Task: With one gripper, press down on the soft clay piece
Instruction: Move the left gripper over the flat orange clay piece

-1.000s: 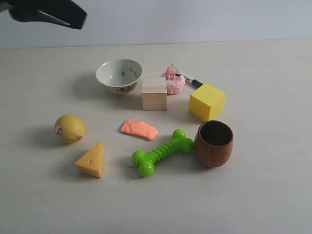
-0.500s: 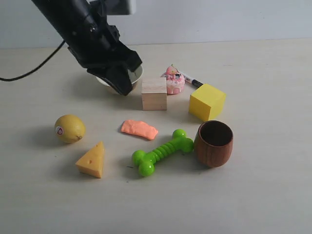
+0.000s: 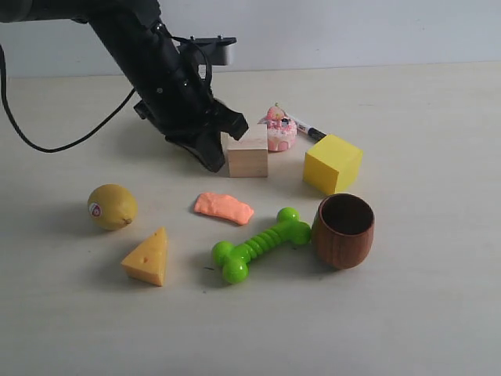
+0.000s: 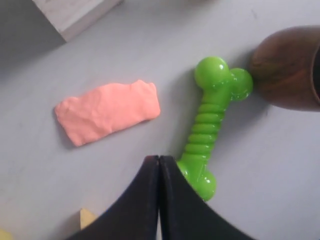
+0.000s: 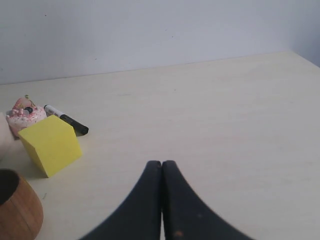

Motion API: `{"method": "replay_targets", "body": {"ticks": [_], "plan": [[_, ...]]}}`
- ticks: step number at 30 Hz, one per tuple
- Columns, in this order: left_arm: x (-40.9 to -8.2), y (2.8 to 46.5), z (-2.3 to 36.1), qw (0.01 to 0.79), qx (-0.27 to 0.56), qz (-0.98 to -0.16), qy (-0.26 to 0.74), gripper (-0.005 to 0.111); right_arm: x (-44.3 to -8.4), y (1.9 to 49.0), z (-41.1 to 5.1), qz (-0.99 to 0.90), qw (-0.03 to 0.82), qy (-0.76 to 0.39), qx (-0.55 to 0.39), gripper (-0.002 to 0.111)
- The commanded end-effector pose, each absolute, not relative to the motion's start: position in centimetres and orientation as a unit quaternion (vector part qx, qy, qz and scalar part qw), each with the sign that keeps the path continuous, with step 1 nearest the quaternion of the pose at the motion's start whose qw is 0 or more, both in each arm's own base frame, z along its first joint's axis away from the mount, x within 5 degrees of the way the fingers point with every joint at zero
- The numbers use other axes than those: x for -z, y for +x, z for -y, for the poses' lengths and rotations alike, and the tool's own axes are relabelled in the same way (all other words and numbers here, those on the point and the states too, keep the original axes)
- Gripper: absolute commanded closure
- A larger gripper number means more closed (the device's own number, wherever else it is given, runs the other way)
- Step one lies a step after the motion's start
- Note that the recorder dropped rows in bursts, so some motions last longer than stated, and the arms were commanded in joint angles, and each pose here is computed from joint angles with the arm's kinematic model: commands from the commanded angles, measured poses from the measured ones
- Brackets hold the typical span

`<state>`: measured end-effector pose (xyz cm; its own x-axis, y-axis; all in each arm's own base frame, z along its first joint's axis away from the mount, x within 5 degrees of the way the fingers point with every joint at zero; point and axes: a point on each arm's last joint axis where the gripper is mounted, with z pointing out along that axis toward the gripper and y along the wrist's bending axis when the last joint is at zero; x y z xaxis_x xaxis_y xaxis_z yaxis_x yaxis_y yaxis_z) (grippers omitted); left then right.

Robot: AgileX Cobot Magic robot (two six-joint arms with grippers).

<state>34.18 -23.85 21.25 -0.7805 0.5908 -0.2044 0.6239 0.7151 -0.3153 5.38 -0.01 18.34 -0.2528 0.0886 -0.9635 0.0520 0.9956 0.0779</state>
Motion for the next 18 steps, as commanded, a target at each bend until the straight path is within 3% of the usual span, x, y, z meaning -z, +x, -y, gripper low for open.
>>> {"method": "replay_targets", "body": {"ticks": [1, 18], "plan": [[-21.6, 34.6, 24.4, 0.073, 0.195, -0.924, 0.319, 0.107, -18.2, 5.4, 0.0, -0.789, 0.612, 0.047, -0.014, 0.108], [-20.2, 34.9, 25.0, 0.065, 0.217, -0.925, 0.305, 0.107, -18.2, 5.4, 0.0, -0.789, 0.612, 0.047, -0.014, 0.108]]}}
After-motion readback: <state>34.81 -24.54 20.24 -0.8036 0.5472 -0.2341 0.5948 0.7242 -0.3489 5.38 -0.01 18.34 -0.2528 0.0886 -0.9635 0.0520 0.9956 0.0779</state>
